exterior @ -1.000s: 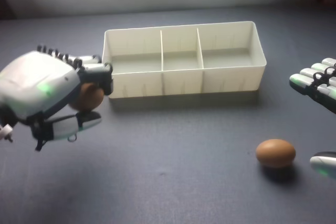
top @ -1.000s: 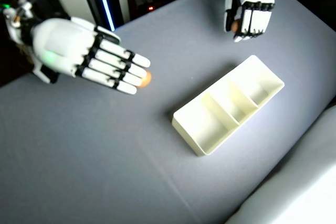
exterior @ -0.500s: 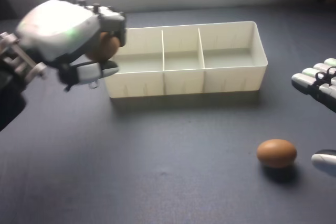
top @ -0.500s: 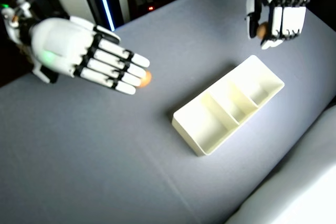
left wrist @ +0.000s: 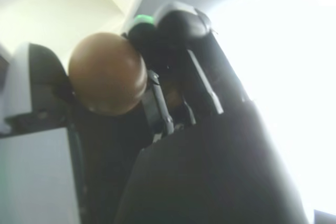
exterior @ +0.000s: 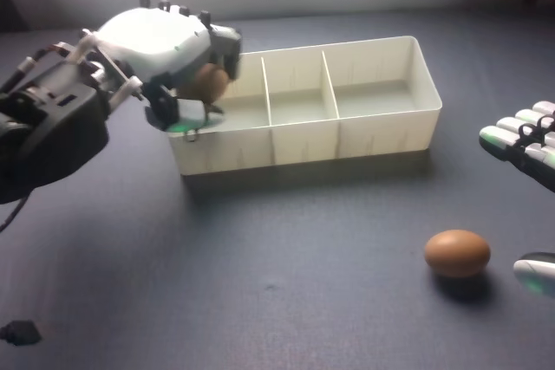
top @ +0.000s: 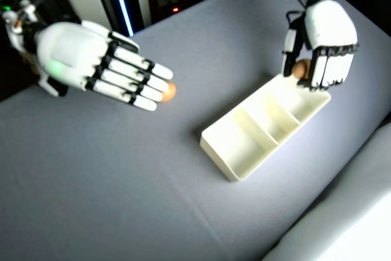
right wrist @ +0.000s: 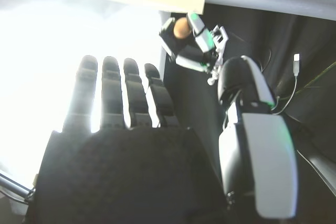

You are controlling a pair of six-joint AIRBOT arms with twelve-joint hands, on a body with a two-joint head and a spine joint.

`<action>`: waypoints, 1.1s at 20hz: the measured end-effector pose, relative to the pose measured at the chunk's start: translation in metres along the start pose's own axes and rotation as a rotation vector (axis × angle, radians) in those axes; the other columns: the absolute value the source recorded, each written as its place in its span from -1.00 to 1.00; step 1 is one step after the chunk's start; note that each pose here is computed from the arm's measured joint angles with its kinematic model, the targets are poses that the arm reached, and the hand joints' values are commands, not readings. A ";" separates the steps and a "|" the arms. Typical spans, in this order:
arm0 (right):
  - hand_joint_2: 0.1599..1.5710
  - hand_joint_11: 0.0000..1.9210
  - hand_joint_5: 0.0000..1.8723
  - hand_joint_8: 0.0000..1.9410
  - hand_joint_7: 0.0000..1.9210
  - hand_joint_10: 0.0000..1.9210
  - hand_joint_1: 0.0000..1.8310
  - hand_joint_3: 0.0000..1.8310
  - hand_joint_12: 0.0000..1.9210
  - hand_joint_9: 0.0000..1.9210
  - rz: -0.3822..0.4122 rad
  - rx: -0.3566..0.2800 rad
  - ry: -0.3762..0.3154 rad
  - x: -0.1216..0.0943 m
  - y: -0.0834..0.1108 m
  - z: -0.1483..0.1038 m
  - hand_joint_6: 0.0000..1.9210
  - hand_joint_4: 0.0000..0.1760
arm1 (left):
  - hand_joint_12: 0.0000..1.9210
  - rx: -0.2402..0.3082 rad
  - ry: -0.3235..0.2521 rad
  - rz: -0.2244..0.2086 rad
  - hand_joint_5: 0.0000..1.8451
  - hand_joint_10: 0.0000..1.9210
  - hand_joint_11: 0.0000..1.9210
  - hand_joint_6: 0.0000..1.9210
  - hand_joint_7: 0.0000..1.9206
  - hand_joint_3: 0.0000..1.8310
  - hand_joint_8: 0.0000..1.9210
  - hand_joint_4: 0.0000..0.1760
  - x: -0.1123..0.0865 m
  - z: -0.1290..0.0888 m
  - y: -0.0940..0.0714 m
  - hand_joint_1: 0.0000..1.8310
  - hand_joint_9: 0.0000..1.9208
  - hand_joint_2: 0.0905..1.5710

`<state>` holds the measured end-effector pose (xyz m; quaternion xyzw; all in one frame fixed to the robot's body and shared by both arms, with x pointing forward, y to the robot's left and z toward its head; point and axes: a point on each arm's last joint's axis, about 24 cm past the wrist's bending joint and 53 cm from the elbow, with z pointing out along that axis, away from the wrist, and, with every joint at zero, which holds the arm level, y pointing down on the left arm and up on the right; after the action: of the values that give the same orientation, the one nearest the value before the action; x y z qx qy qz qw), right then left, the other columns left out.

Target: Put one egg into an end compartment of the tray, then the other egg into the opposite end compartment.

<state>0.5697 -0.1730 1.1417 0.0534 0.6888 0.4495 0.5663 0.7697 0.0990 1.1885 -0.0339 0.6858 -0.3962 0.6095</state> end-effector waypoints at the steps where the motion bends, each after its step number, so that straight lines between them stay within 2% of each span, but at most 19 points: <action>1: 0.54 -1.00 -1.00 -1.00 -1.00 -1.00 -0.58 -0.98 -1.00 -1.00 0.000 -0.002 0.001 0.000 0.000 0.000 -1.00 -1.00 | -0.13 -0.001 0.003 0.000 -0.98 -0.67 -1.00 -0.67 -0.94 -1.00 -0.85 0.17 0.001 0.000 0.000 -0.23 -1.00 0.51; 2: 0.55 -1.00 -1.00 -1.00 -1.00 -1.00 -0.57 -0.98 -1.00 -1.00 0.002 -0.002 0.001 0.001 0.000 0.000 -1.00 -1.00 | -0.80 0.002 0.000 -0.001 -1.00 -0.94 -1.00 -0.94 -0.99 -1.00 -0.97 0.48 0.000 0.000 -0.001 -0.38 -1.00 0.51; 3: 0.54 -1.00 -1.00 -1.00 -1.00 -1.00 -0.57 -0.98 -1.00 -1.00 0.002 -0.002 0.001 0.001 0.000 0.000 -1.00 -1.00 | -0.96 0.009 -0.007 -0.004 -1.00 -0.99 -1.00 -0.99 -1.00 -1.00 -1.00 0.51 -0.001 -0.002 -0.004 -0.48 -1.00 0.52; 4: 0.55 -1.00 -1.00 -1.00 -1.00 -1.00 -0.56 -0.98 -1.00 -1.00 0.003 -0.002 0.001 0.001 0.000 0.000 -1.00 -1.00 | -0.99 0.019 -0.011 0.000 -1.00 -1.00 -1.00 -1.00 -1.00 -0.99 -1.00 0.52 -0.003 -0.003 -0.007 -0.61 -1.00 0.53; 6: 0.52 -1.00 -1.00 -1.00 -1.00 -1.00 -0.58 -0.99 -1.00 -1.00 0.006 -0.010 0.007 0.002 0.002 0.000 -1.00 -1.00 | -1.00 0.044 -0.031 0.005 -1.00 -1.00 -1.00 -1.00 -1.00 -0.99 -1.00 0.85 -0.009 -0.009 -0.015 -0.76 -1.00 0.54; 8: 0.51 -1.00 -1.00 -1.00 -1.00 -1.00 -0.53 -1.00 -1.00 -1.00 0.019 -0.026 0.019 0.004 0.006 0.000 -1.00 -1.00 | -1.00 0.075 -0.061 0.018 -1.00 -1.00 -1.00 -1.00 -1.00 -0.99 -1.00 0.84 -0.020 -0.019 -0.022 -0.79 -1.00 0.56; 9: 0.51 -1.00 -1.00 -1.00 -1.00 -1.00 -0.53 -1.00 -1.00 -1.00 0.027 -0.037 0.029 0.006 0.008 0.000 -1.00 -1.00 | -1.00 0.100 -0.086 0.026 -1.00 -1.00 -1.00 -1.00 -1.00 -0.98 -1.00 0.97 -0.027 -0.029 -0.028 -0.79 -1.00 0.57; 11: 0.48 -1.00 -1.00 -1.00 -1.00 -1.00 -0.51 -1.00 -1.00 -1.00 0.039 -0.051 0.044 0.008 0.010 0.000 -1.00 -1.00 | -1.00 0.142 -0.125 0.047 -1.00 -1.00 -1.00 -1.00 -1.00 -0.96 -1.00 1.00 -0.038 -0.049 -0.036 -0.86 -1.00 0.64; 12: 0.49 -1.00 -1.00 -1.00 -1.00 -1.00 -0.51 -1.00 -1.00 -1.00 0.044 -0.051 0.054 0.010 0.009 0.001 -1.00 -1.00 | -1.00 0.158 -0.142 0.054 -1.00 -1.00 -1.00 -1.00 -1.00 -0.95 -1.00 0.86 -0.042 -0.061 -0.038 -0.89 -1.00 0.72; 13: 0.46 -1.00 -1.00 -1.00 -1.00 -1.00 -0.45 -1.00 -1.00 -1.00 0.044 -0.046 0.071 0.013 0.008 0.002 -1.00 -1.00 | -1.00 0.181 -0.176 0.057 -0.98 -1.00 -1.00 -0.99 -1.00 -0.98 -1.00 0.56 -0.050 -0.080 -0.040 -0.71 -1.00 0.73; 14: 0.46 -1.00 -1.00 -1.00 -1.00 -1.00 -0.45 -1.00 -1.00 -1.00 0.040 -0.046 0.078 0.014 0.008 0.003 -1.00 -1.00 | -1.00 0.187 -0.186 0.060 -0.98 -1.00 -1.00 -0.99 -1.00 -0.98 -1.00 0.56 -0.052 -0.088 -0.039 -0.71 -1.00 0.73; 15: 0.42 -1.00 -1.00 -1.00 -1.00 -1.00 -0.40 -1.00 -1.00 -1.00 0.035 -0.043 0.090 0.016 0.007 0.005 -1.00 -1.00 | -1.00 0.195 -0.200 0.057 -0.87 -1.00 -1.00 -0.95 -1.00 -0.98 -1.00 0.18 -0.055 -0.097 -0.038 -0.65 -1.00 0.72; 16: 0.39 -1.00 -1.00 -1.00 -1.00 -1.00 -0.40 -1.00 -1.00 -1.00 0.036 -0.041 0.097 0.019 0.005 0.007 -1.00 -1.00 | -1.00 0.199 -0.204 0.051 -0.82 -1.00 -1.00 -0.94 -1.00 -0.99 -1.00 0.04 -0.055 -0.108 -0.034 -0.51 -1.00 0.72; 18: 0.40 -1.00 -1.00 -1.00 -1.00 -1.00 -0.33 -1.00 -1.00 -0.99 0.040 -0.016 0.129 0.030 -0.004 0.014 -1.00 -1.00 | -0.99 0.191 -0.208 0.033 -0.84 -1.00 -0.98 -0.97 -1.00 -1.00 -1.00 0.10 -0.053 -0.126 -0.028 -0.44 -1.00 0.73; 19: 0.41 -1.00 -1.00 -1.00 -1.00 -0.99 -0.28 -1.00 -1.00 -0.98 0.047 -0.005 0.143 0.036 -0.008 0.018 -1.00 -1.00 | -0.99 0.187 -0.208 0.030 -0.84 -1.00 -0.98 -0.97 -1.00 -1.00 -1.00 0.23 -0.050 -0.134 -0.025 -0.43 -1.00 0.73; 20: 0.40 -0.97 -1.00 -1.00 -1.00 -0.98 -0.22 -1.00 -0.99 -0.96 0.054 -0.001 0.150 0.041 -0.011 0.022 -1.00 -1.00 | -1.00 0.184 -0.208 0.030 -0.84 -1.00 -1.00 -0.98 -1.00 -1.00 -1.00 0.17 -0.048 -0.140 -0.023 -0.38 -1.00 0.74; 21: 0.33 -1.00 -1.00 -0.99 -1.00 -0.83 -0.19 -0.94 -0.61 -0.97 0.061 0.011 0.163 0.048 -0.016 0.028 -1.00 -1.00 | -0.99 0.182 -0.213 0.027 -0.83 -1.00 -0.99 -0.98 -1.00 -1.00 -1.00 -0.11 -0.047 -0.147 -0.021 -0.37 -1.00 0.74; 22: 0.37 -1.00 -1.00 -0.99 -0.93 -0.57 -0.19 -0.99 -0.09 -1.00 0.063 0.022 0.179 0.054 -0.020 0.033 -1.00 -1.00 | -1.00 0.173 -0.213 0.022 -0.84 -1.00 -1.00 -0.99 -1.00 -1.00 -1.00 -0.58 -0.044 -0.151 -0.017 -0.27 -1.00 0.75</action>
<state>0.5868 -0.1349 1.0900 0.0411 0.7395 0.4624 0.4874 0.6430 0.1867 1.2251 -0.0154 0.5810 -0.4412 0.6838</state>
